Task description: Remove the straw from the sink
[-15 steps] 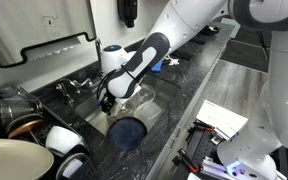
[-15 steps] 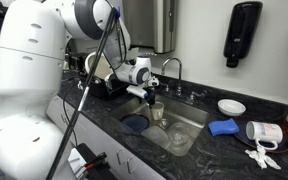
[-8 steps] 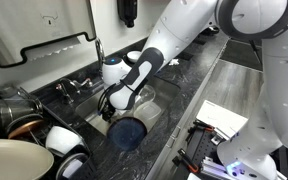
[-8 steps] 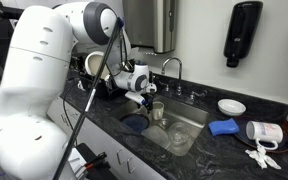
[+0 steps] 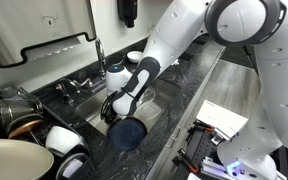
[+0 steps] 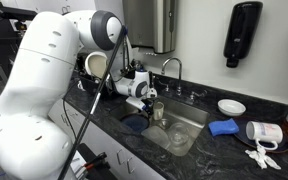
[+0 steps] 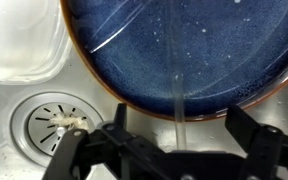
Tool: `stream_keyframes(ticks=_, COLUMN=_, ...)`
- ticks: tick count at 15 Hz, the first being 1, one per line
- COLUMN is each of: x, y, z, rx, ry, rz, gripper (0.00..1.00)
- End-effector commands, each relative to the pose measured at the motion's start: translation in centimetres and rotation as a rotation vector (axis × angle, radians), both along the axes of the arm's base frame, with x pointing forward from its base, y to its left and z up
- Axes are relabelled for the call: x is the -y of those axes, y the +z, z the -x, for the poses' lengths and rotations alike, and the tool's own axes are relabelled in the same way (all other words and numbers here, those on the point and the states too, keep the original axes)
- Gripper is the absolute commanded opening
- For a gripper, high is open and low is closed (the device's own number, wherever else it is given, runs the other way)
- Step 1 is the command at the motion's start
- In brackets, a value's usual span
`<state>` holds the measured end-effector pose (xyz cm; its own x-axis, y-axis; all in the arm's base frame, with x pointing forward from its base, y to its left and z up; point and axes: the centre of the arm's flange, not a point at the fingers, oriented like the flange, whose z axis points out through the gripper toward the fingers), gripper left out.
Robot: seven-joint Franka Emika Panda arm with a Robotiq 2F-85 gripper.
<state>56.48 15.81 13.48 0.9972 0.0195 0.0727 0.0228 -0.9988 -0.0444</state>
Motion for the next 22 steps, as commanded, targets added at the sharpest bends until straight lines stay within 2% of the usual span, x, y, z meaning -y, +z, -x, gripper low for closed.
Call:
stream_keyframes(ticks=1, x=-0.1, y=-0.8, z=0.0, rx=0.011, ry=0.019, rz=-0.001, gripper=1.0)
stream_keyframes(ticks=9, x=-0.4, y=-1.4, z=-0.6, rx=-0.067, ry=0.018, rz=-0.065, gripper=1.0)
stream_keyframes(ticks=15, x=0.0, y=-2.8, z=-0.9, rx=-0.124, ry=0.019, rz=-0.069, gripper=1.0)
stream_keyframes(ticks=16, x=0.1, y=-3.0, z=-0.9, rx=-0.13, ry=0.02, rz=-0.067, gripper=0.75)
stream_keyframes(ticks=17, x=0.1, y=-3.1, z=-0.9, rx=-0.135, ry=0.021, rz=-0.066, gripper=0.74)
stream_keyframes(ticks=22, x=-0.2, y=-2.9, z=-1.0, rx=-0.146, ry=0.024, rz=-0.066, gripper=0.37)
